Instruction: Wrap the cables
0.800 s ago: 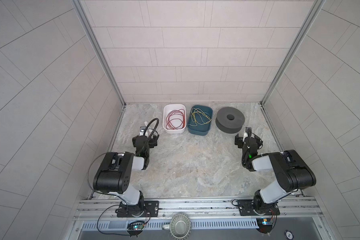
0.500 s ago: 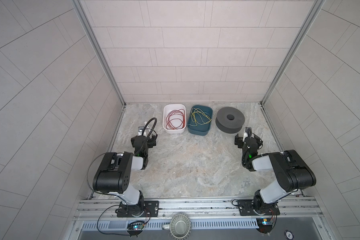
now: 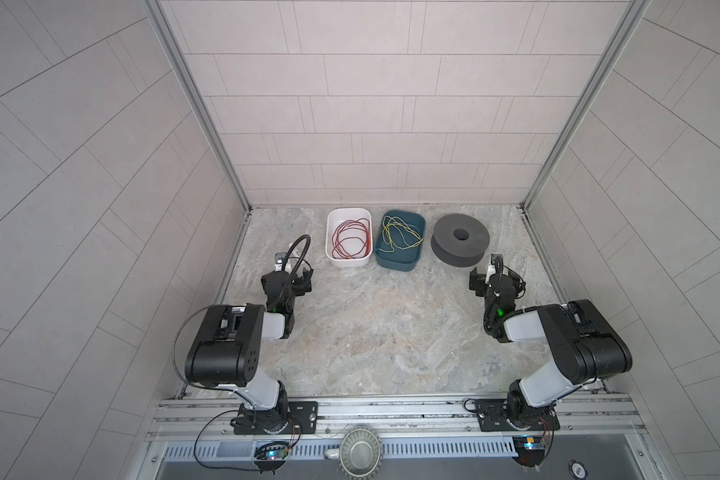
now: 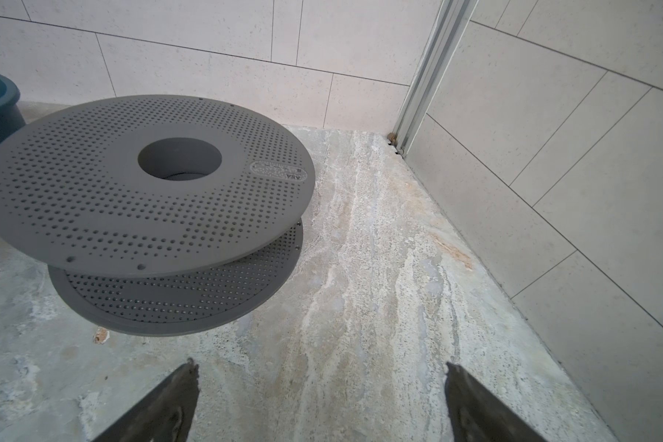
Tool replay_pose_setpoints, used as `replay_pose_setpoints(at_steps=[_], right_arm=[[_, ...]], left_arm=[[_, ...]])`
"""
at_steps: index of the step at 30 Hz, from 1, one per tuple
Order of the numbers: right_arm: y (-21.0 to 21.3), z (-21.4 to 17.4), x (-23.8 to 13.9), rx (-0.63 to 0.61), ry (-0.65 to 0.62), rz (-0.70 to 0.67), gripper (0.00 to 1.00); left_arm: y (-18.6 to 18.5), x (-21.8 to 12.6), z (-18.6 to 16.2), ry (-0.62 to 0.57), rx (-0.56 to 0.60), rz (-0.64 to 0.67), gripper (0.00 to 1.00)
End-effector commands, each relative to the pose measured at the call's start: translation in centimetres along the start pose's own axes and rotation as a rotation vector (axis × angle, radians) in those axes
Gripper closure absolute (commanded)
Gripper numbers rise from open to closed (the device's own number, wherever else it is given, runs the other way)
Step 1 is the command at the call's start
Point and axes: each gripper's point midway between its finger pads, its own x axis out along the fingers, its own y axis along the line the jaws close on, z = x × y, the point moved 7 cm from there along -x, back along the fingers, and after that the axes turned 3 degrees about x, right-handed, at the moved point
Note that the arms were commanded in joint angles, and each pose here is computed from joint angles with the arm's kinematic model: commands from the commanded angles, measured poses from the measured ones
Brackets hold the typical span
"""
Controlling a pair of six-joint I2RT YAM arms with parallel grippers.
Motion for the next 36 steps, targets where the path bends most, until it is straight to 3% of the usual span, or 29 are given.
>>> replay_pose_setpoints(at_steps=[1, 9, 15, 19, 22, 24, 30, 36], right_arm=[[0.0, 0.2, 0.1, -0.006, -0.008, 0.000, 0.01], [-0.7, 0.1, -0.5, 0.021, -0.041, -0.043, 0.01], [-1.2, 1.3, -1.9, 0.036, -0.094, -0.056, 0.01], [-1.5, 4.1, -2.6, -0.006, 0.030, -0.096, 0.01], [-1.9, 5.8, -3.5, 0.058, 0.065, -0.123, 0.01], [-2.3, 6.8, -4.0, 0.083, 0.163, -0.157, 0.01], [-0.7, 11.1, -5.1, 0.182, 0.290, -0.010, 0.01], [2.7, 13.6, -5.7, 0.290, 0.503, 0.257, 0.16]], left_arm=[[-0.1, 0.2, 0.6, -0.021, -0.011, -0.017, 0.00], [-0.1, 0.1, 0.7, -0.023, -0.008, -0.002, 0.00], [0.1, -0.7, 2.7, -0.004, 0.013, 0.078, 0.00], [-0.4, -2.2, 5.0, -0.016, 0.060, 0.113, 0.00], [-0.2, -3.5, 7.3, -0.027, -0.017, 0.168, 0.02], [0.2, -3.9, 8.6, 0.017, -0.076, 0.204, 0.02], [-0.6, -6.2, 13.6, 0.230, -0.171, 0.106, 0.04], [-2.1, -8.9, 17.2, 0.365, -0.219, -0.070, 0.04]])
